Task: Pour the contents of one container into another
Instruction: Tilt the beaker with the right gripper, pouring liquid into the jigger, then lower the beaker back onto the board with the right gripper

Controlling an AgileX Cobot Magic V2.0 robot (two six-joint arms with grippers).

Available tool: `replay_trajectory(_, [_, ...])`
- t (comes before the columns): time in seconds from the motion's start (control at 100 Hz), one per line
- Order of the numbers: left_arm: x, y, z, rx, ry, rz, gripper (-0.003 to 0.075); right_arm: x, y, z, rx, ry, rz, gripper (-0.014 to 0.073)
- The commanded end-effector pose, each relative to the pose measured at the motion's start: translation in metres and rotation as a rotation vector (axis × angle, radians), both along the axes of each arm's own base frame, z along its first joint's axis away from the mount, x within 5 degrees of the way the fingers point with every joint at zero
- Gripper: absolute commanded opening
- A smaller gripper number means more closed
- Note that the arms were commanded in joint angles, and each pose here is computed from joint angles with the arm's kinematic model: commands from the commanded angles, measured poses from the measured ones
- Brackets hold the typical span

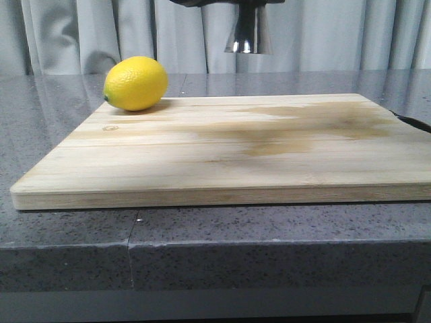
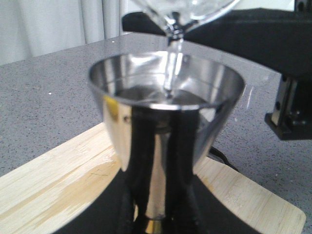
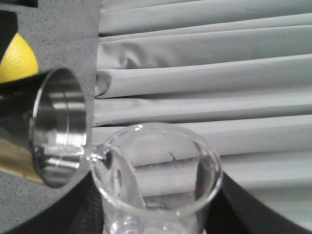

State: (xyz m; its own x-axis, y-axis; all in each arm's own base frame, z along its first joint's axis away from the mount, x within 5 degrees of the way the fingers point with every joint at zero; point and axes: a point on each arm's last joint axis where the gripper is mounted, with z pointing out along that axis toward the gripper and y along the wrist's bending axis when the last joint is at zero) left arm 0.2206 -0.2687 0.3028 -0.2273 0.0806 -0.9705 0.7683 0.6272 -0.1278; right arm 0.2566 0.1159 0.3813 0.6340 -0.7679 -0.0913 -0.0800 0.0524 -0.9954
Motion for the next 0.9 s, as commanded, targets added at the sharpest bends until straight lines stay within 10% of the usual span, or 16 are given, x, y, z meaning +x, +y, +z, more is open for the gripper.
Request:
replay_trajectory(0.0, [-0.006, 0.001, 0.031, -0.131, -0.081, -0.018, -0.0019, -0.009, -0.001, 0.024, 0.045, -0.072, 0.018, 0.0234])
replay_trajectory(0.25, [-0.006, 0.001, 0.031, -0.131, -0.081, -0.018, -0.0019, -0.009, -0.002, 0.025, 0.147, -0.009, 0.014, 0.0234])
replay_trajectory(0.61, [-0.006, 0.001, 0.031, -0.133, -0.085, -0.02, -0.0019, -0.002, -0.01, 0.024, 0.783, 0.488, -0.079, 0.0234])
replay_trajectory(0.89, [-0.006, 0.001, 0.031, -0.132, -0.086, -0.02, -0.0019, 0.014, -0.024, 0.005, 0.956, 0.638, -0.161, 0.0234])
